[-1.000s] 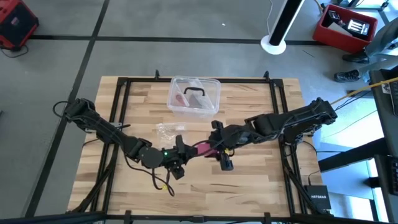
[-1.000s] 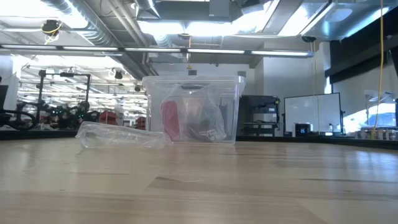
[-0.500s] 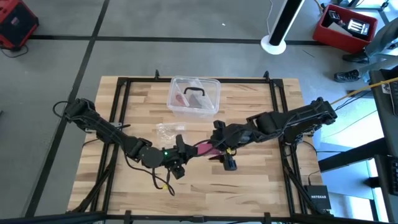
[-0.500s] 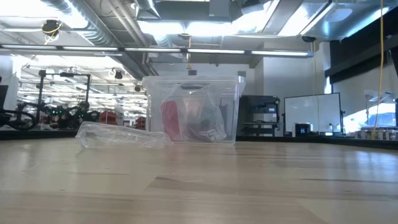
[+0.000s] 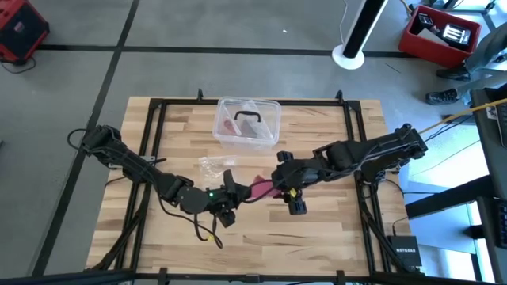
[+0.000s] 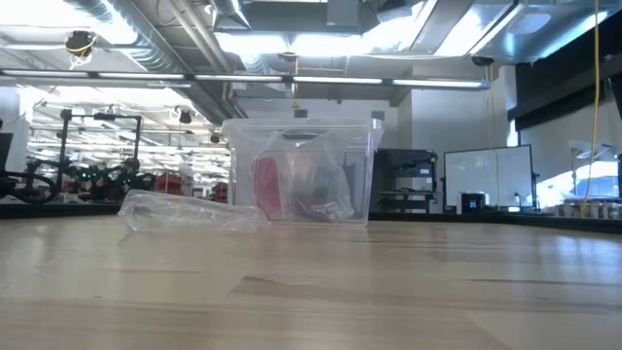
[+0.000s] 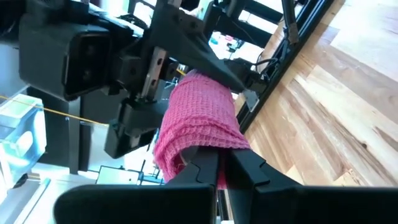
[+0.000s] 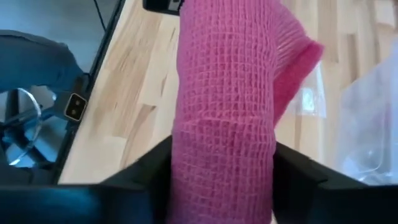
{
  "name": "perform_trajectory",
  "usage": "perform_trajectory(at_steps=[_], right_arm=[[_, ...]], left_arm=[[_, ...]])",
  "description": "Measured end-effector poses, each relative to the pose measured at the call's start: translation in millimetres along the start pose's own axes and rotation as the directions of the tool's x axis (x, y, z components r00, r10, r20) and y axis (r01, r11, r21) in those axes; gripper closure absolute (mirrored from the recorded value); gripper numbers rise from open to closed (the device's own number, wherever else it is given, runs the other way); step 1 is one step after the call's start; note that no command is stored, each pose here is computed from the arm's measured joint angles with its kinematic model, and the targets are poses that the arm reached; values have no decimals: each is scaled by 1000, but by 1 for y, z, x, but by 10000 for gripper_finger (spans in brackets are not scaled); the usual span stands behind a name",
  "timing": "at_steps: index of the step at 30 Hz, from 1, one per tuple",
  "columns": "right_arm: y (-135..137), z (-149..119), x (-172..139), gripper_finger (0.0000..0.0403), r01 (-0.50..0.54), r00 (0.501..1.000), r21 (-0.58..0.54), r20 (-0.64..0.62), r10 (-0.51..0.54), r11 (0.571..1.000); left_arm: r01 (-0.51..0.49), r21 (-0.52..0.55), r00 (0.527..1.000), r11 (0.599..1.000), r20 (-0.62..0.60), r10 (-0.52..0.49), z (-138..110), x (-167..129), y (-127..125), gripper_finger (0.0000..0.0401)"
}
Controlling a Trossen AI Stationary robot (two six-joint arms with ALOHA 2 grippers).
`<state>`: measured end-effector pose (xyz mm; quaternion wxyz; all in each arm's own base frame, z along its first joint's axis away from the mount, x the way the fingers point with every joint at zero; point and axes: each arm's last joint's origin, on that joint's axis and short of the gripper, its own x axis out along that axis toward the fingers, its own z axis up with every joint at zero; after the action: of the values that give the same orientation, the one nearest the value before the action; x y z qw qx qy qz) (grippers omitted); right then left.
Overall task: Roll bandage
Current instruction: Roll the pink bandage
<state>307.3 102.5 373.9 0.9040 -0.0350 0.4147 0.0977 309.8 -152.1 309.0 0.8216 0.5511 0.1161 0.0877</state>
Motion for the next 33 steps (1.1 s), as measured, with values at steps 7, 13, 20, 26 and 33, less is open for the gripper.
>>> perform_trajectory(at_steps=[7,13,20,26,33], right_arm=[[-1,-1,-1,308,30,1000,-8,-6,-30,1000],[-1,-2,-1,301,31,999,-5,-13,-31,999],[-3,-13,-7,305,46,992,33,-116,-42,998],[-2,-27,-8,301,93,972,69,-222,-76,993],[6,-76,43,301,171,928,22,-339,-154,985]], left_arm=[[1,-56,1000,998,-1,-1,0,0,-1,397],[-7,-208,1000,978,-5,6,0,0,0,368],[-132,-359,986,924,-143,86,6,-13,-1,282],[-131,-513,987,848,-148,63,11,-22,-8,258],[-25,-739,944,673,-240,-228,-16,-21,-43,262]])
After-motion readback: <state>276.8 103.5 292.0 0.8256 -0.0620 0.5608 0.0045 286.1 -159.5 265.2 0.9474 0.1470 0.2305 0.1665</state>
